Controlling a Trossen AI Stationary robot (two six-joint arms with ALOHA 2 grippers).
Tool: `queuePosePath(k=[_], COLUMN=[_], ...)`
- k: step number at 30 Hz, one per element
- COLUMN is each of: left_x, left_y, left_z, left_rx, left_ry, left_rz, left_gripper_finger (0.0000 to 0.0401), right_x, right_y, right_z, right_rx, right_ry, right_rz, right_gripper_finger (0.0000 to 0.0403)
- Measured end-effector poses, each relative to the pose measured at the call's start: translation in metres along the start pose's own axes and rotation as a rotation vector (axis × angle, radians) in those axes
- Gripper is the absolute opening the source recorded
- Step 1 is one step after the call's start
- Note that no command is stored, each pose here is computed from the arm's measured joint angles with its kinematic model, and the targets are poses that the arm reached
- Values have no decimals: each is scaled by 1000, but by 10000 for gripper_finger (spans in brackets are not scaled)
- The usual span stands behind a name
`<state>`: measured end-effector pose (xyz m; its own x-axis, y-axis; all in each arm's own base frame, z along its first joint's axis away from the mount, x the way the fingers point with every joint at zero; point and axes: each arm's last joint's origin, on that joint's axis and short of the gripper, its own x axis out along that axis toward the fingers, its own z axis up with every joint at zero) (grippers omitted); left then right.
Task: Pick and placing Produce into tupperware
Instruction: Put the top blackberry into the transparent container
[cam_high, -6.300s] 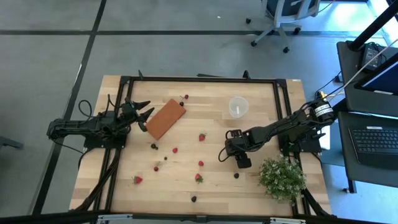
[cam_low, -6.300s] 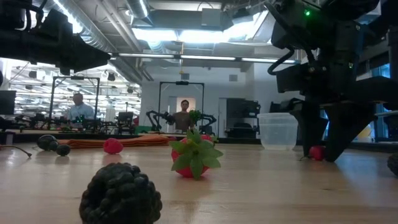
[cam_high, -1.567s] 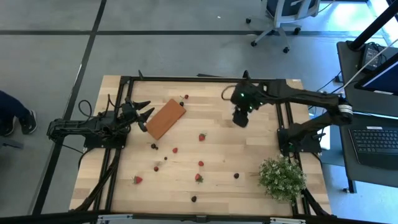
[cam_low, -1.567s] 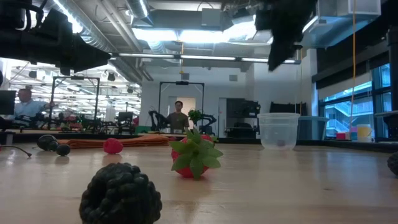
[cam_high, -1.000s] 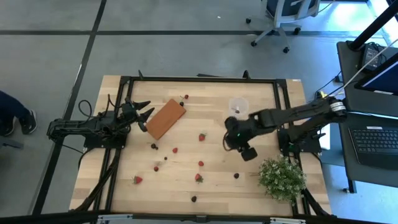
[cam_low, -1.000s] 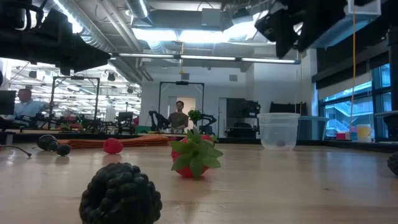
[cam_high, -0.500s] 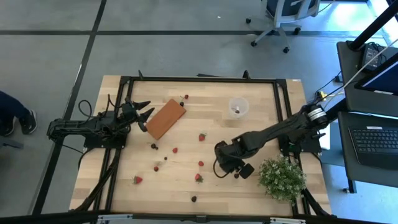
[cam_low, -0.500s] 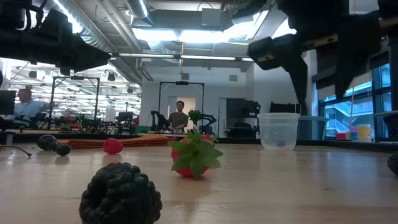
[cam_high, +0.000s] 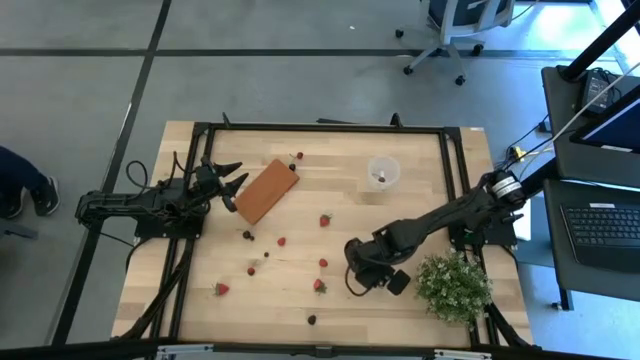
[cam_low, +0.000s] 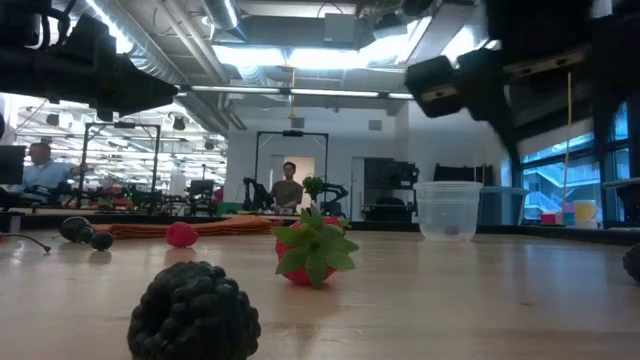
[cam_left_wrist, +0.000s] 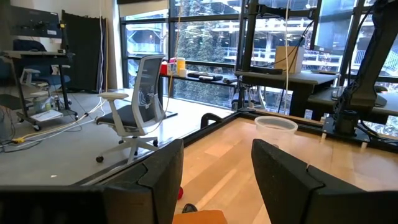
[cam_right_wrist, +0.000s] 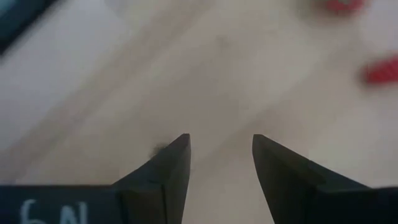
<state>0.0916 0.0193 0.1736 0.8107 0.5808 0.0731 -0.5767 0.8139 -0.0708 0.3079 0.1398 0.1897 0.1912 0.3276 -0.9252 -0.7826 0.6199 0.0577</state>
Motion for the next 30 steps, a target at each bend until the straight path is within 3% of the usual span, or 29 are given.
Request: queuePosePath(k=[5,10,16,23,30], left_x=[0,0,0,0,0], left_y=[0,0,0,0,0], left_z=[0,0,0,0,0], left_rx=[0,0,0,0,0], left_ry=[0,0,0,0,0], left_rz=[0,0,0,0,0], left_gripper_finger=[184,184,184,184,184], right_x=[18,35,47,52,53], right_y=[18,36,43,46,46], right_z=[-11,-18,-23,-36,-38], right_rx=[23,-35,23,64,89], right_ry=[41,90,45,90,96], right_rz=[24,-65,-83,-88,-88], right_gripper_finger=[174,174,174,173,130])
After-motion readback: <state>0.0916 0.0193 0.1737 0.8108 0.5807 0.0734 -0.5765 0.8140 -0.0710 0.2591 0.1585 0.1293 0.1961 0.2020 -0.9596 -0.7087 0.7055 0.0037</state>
